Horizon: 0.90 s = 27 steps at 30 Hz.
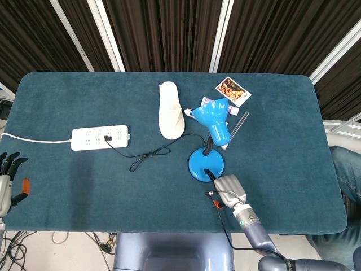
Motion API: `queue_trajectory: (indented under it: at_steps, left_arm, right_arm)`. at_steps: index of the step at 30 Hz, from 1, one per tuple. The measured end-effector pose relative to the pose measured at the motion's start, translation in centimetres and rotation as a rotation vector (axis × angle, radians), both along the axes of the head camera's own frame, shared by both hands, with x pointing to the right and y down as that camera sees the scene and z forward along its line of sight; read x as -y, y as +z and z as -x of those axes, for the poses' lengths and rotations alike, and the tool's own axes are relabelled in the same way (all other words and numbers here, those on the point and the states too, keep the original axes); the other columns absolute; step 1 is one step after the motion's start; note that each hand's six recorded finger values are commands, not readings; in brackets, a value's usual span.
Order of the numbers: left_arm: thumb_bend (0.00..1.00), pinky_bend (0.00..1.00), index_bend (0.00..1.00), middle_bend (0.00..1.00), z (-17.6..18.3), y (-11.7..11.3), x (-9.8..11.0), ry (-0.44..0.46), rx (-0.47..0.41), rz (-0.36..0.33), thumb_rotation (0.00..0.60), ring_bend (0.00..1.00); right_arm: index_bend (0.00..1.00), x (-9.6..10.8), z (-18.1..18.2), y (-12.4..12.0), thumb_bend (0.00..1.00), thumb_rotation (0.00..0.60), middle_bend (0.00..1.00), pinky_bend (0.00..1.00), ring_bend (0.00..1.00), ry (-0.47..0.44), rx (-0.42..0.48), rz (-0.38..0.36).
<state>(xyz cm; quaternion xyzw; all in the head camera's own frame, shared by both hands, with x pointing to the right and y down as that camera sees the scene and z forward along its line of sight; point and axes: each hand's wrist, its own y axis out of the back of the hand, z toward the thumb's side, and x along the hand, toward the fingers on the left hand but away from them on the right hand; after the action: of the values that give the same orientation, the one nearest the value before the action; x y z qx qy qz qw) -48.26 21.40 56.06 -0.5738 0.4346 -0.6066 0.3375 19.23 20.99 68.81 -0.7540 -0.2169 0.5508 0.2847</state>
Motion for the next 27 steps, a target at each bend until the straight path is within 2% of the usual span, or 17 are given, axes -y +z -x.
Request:
queue_trajectory:
  at_steps: [27]
  left_arm:
    - [0.53,0.00,0.21,0.10,0.1,0.0,0.0,-0.002,-0.001,0.002,0.600,0.01]
  right_arm:
    - [0.15,-0.8,-0.7,1.1,0.25,0.600,0.52,1.00,0.63,-0.007,-0.028,0.038]
